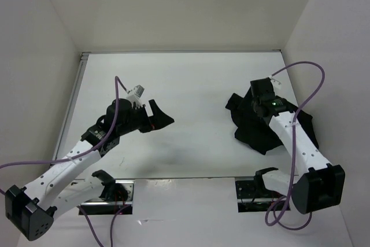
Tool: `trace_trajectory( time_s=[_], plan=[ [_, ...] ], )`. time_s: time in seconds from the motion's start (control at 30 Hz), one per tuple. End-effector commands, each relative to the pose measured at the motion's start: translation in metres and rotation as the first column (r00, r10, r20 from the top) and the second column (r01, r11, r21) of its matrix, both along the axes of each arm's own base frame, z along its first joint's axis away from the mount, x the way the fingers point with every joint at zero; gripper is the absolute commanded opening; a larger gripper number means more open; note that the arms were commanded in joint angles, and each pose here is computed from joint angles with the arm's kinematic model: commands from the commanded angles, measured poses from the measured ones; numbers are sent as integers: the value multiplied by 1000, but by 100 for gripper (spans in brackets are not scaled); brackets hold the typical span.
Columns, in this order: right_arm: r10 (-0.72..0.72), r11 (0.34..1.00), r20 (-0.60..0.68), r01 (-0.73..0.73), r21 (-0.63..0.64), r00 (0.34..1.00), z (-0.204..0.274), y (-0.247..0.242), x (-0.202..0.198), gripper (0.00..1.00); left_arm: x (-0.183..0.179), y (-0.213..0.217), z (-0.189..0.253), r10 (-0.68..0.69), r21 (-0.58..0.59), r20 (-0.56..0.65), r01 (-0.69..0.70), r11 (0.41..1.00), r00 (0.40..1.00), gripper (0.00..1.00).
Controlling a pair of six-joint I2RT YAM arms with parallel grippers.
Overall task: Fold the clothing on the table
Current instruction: Grab the skirt from the pile, then move the skirt to the center of the board
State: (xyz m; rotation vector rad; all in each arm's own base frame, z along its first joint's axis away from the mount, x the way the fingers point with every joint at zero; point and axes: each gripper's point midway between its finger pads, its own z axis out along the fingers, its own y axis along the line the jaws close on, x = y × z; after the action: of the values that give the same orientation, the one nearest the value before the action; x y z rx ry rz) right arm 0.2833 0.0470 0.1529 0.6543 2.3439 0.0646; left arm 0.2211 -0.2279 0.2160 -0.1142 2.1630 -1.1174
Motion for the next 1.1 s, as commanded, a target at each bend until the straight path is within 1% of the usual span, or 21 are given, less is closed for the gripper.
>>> trace_trajectory(
  time_s=[0.0,0.1,0.2,0.4,0.43,0.47,0.5,0.53,0.57,0.67,0.7,0.73,0.77,0.8,0.83,0.87,0.9,0.97,1.0,1.03,1.07],
  plan=[
    [4,997,-5,-3,80,1000,-6,-1,14,69,12,18,26,78,52,98,-83,995,992,100],
    [-35,998,-59,39,55,998,-22,-20,22,69,18,39,29,142,118,154,-161,980,978,100],
    [-77,996,-134,82,38,988,-43,-35,26,69,17,49,32,147,155,190,-178,972,971,100],
    [-102,994,-244,105,-1,964,-76,-45,23,69,11,55,7,160,183,104,-177,967,982,100],
    [-102,994,-258,105,-3,961,-80,-45,23,66,12,58,2,175,189,81,-188,964,981,100],
    [-102,994,-271,105,-5,957,-84,-45,22,52,11,58,-2,181,188,65,-191,963,981,100],
    [-94,995,-274,95,-10,957,-86,-46,24,33,12,61,-4,193,195,57,-200,960,980,100],
    [-94,995,-283,95,-11,955,-89,-46,23,0,11,61,-8,198,195,44,-202,960,979,100],
    [-57,997,-274,68,28,960,-84,-38,28,0,11,65,-10,208,201,37,-211,957,977,100],
    [61,996,-101,-54,75,993,-22,-6,47,0,14,71,-12,227,218,40,-231,948,973,100],
    [144,985,13,-145,88,989,21,24,59,0,13,73,-12,236,223,43,-240,945,971,100],
    [211,971,81,-218,94,974,51,42,58,0,15,81,-16,277,242,33,-277,930,960,100],
    [279,950,187,-299,89,942,92,59,57,0,17,87,-18,312,247,26,-309,918,950,100],
    [360,902,317,-414,123,878,147,86,55,0,18,91,-17,339,252,23,-333,908,941,100],
    [404,861,399,-490,138,823,178,103,50,0,19,103,-20,394,270,19,-385,883,919,100],
    [429,814,509,-563,138,746,224,114,41,0,23,109,-19,435,262,13,-422,868,901,100],
    [489,724,573,-673,155,658,248,133,25,0,21,112,-19,448,259,4,-434,863,894,100],
    [471,654,696,-744,136,542,298,143,9,0,25,118,-15,471,244,18,-461,853,882,100],
    [470,635,711,-760,139,523,303,147,6,0,26,118,-13,472,236,25,-464,854,881,100],
    [463,642,719,-756,132,519,308,145,6,0,26,118,-12,475,225,14,-466,856,880,100],
    [457,656,712,-743,135,533,304,144,10,5,26,115,-14,464,219,9,-455,863,886,100]
  ],
)
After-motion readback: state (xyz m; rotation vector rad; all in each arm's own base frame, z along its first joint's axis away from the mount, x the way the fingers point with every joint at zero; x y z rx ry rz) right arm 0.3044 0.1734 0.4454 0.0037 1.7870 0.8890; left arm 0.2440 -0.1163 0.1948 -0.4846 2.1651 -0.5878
